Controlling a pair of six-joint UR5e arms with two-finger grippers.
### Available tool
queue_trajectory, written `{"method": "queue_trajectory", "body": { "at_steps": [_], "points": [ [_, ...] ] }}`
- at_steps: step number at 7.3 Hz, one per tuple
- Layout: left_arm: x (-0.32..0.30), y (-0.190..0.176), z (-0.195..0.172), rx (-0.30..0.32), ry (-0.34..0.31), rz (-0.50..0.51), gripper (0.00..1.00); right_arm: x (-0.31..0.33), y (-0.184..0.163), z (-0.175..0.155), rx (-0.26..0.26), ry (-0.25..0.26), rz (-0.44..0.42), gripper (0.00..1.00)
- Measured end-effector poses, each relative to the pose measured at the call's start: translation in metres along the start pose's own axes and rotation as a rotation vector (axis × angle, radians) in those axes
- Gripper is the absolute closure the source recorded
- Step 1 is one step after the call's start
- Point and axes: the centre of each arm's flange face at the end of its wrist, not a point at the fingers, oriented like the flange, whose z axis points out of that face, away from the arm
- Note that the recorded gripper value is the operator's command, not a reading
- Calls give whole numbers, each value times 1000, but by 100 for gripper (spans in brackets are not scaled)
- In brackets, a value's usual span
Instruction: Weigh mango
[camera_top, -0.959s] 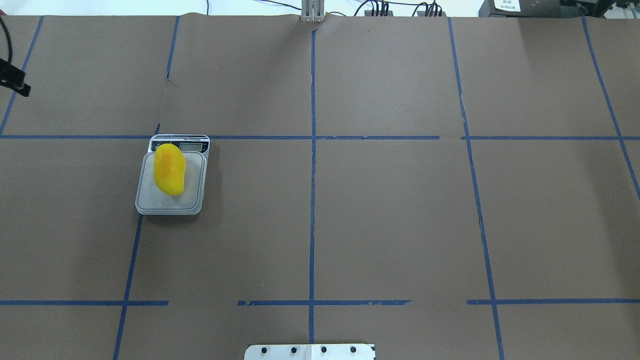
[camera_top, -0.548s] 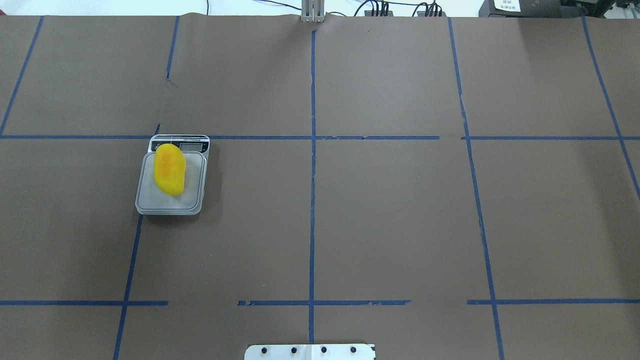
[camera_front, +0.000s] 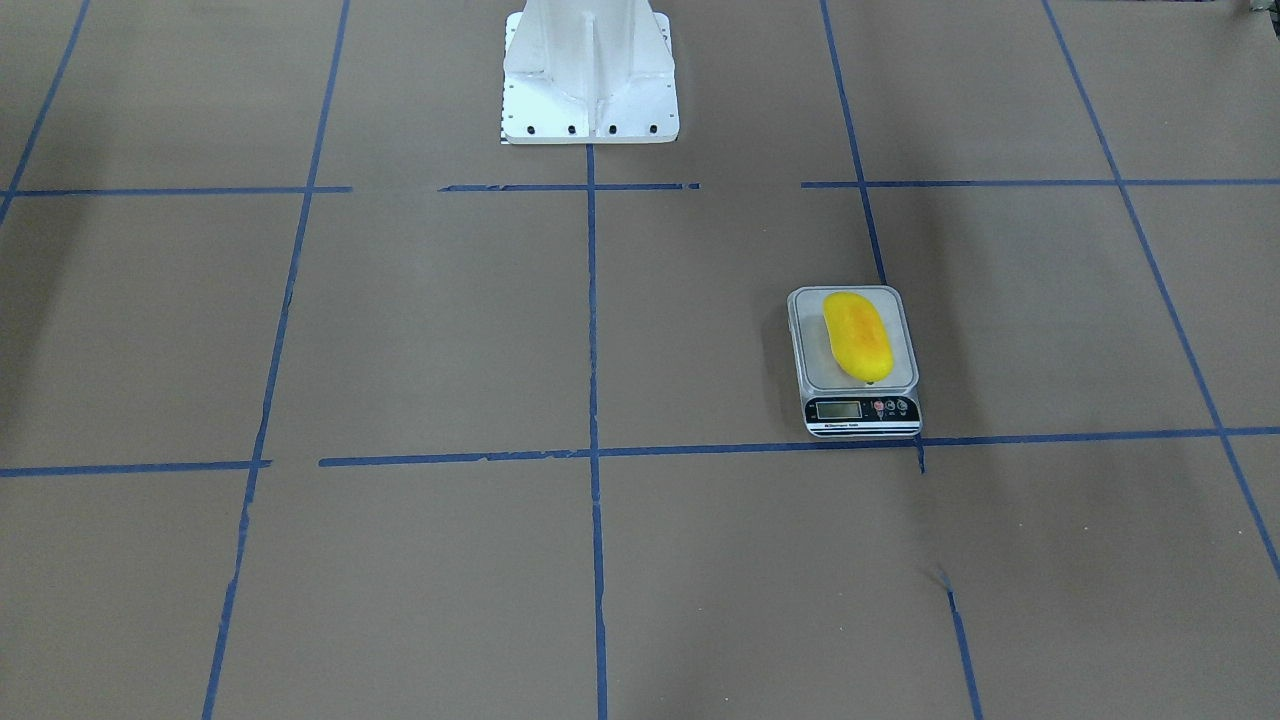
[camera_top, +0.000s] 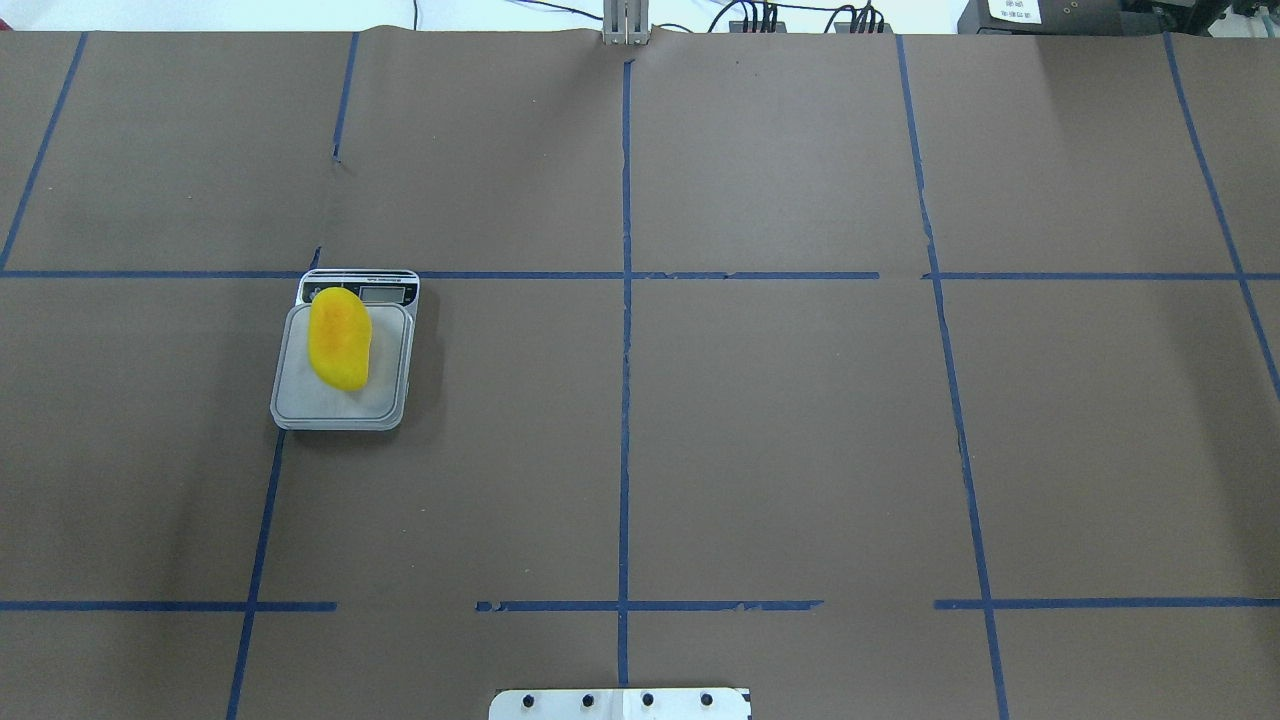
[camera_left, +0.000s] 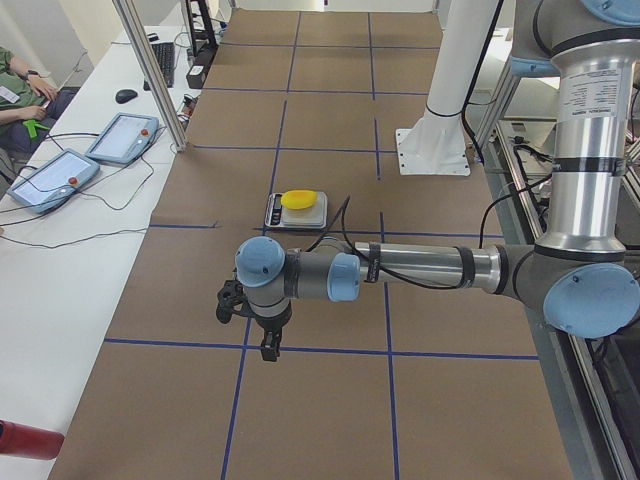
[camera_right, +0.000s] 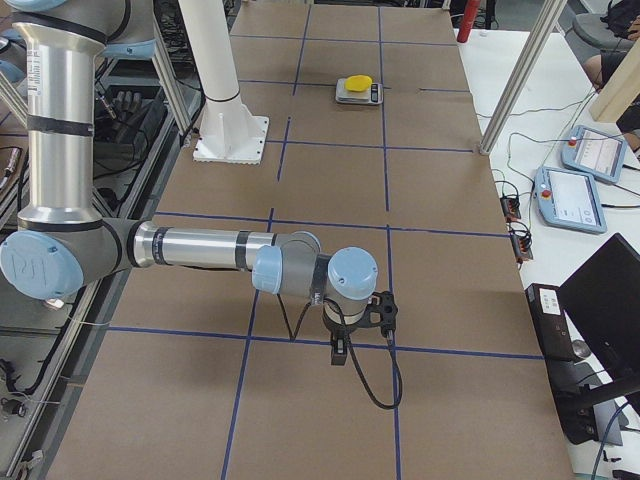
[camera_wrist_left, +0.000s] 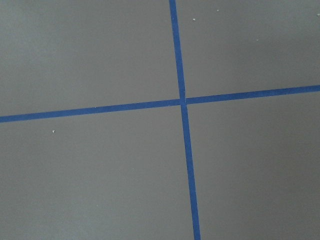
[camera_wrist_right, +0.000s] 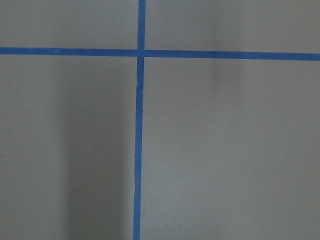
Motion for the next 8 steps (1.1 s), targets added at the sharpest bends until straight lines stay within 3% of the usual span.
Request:
{"method": "queue_trajectory", "body": {
  "at_steps": [8],
  "points": [
    [-15,10,0,-6,4,-48,0,0,0,0,0,0,0,0]
  ]
}}
